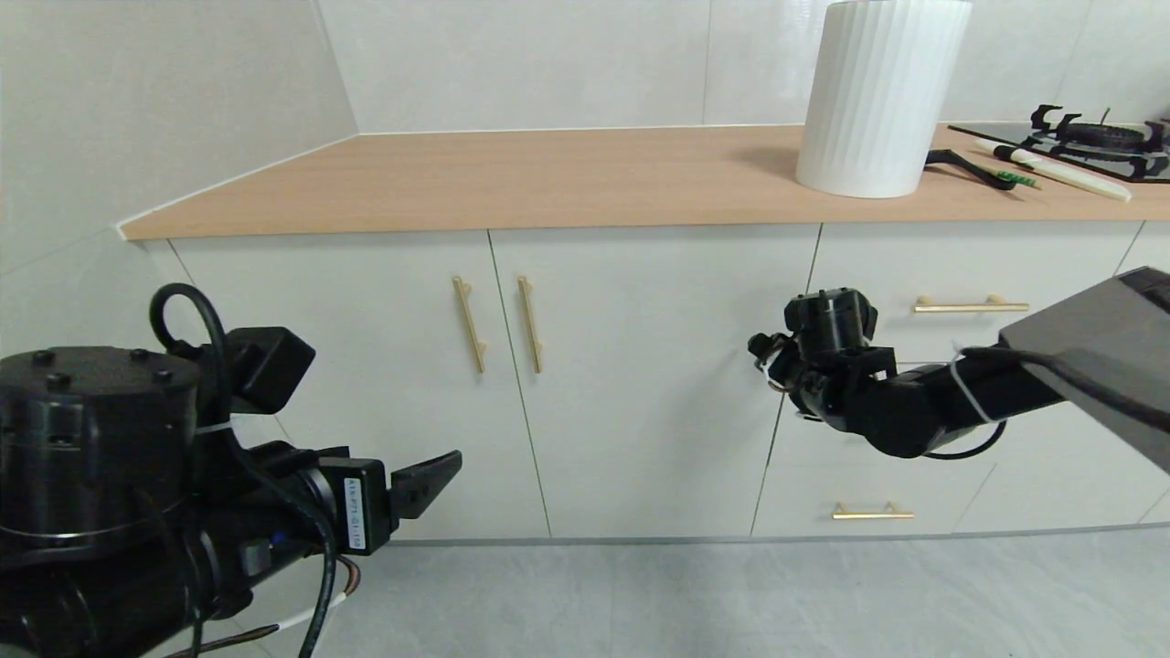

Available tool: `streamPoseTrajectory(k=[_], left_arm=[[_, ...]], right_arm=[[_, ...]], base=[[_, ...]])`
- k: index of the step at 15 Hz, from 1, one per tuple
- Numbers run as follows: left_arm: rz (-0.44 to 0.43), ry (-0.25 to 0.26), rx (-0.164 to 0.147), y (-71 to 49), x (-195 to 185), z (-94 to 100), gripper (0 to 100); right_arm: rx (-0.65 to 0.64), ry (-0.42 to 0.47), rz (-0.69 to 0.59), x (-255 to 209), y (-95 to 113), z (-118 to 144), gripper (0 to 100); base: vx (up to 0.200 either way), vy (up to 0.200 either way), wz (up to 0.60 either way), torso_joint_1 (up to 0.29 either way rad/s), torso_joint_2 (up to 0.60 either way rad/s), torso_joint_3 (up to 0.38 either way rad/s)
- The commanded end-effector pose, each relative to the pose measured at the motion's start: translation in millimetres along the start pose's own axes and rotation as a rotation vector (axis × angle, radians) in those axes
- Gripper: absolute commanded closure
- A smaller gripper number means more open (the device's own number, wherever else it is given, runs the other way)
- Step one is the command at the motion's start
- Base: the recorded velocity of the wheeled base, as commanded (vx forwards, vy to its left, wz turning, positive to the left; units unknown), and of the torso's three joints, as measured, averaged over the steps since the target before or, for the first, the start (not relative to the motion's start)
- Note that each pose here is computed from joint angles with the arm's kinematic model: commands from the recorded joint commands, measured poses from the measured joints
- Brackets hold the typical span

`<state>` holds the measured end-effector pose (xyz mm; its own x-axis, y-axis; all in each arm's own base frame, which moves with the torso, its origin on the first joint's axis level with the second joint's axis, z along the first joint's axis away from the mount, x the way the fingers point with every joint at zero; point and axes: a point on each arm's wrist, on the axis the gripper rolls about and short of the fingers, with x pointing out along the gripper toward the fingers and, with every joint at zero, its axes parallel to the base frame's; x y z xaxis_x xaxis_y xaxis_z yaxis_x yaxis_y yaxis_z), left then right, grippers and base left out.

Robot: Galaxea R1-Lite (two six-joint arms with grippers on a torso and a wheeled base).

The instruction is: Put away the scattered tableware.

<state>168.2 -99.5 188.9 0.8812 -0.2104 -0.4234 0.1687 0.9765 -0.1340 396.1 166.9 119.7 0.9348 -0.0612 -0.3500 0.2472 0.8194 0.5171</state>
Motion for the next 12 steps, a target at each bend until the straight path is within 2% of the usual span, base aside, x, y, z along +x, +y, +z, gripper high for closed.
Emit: streamPoseTrajectory(k=[1, 2, 4, 7, 9, 10, 11, 12], left_arm=[[-0.006, -0.098, -0.038, 12.2, -31, 4.4, 0], [0.007, -0.123, -0.048, 19.6, -44, -2.3, 0], [0.054, -0.157, -0.057, 34.6, -66, -26.3, 0], [0.150, -0.298, -0.102, 59.9, -109, -54.8, 0], [0.226, -0.309, -0.052, 74.6, -136, -75.7, 0], [0.241, -0.310, -0.036, 77.8, -144, -81.8, 0], [0.266, -0.339, -0.029, 81.7, -159, -89.0, 0], [0.271, -0.374, -0.040, 82.7, -166, -92.1, 0]], right_arm=[[-0.006, -0.064, 0.057, -82, -8, 51, 0], [-0.006, -0.079, 0.066, -111, -18, 61, 0], [-0.067, -0.078, 0.051, -162, -51, 62, 0], [-0.154, -0.185, 0.053, -246, -116, 65, 0], [-0.230, -0.314, 0.042, -294, -155, 65, 0], [-0.257, -0.367, 0.040, -309, -166, 64, 0], [-0.322, -0.477, 0.018, -338, -184, 62, 0], [-0.366, -0.561, -0.016, -360, -195, 60, 0]], base=[[0.000, 0.000, 0.00, 0.000, 0.00, 0.000], [0.000, 0.000, 0.00, 0.000, 0.00, 0.000], [0.000, 0.000, 0.00, 0.000, 0.00, 0.000], [0.000, 0.000, 0.00, 0.000, 0.00, 0.000], [0.000, 0.000, 0.00, 0.000, 0.00, 0.000], [0.000, 0.000, 0.00, 0.000, 0.00, 0.000], [0.000, 0.000, 0.00, 0.000, 0.00, 0.000], [0.000, 0.000, 0.00, 0.000, 0.00, 0.000]])
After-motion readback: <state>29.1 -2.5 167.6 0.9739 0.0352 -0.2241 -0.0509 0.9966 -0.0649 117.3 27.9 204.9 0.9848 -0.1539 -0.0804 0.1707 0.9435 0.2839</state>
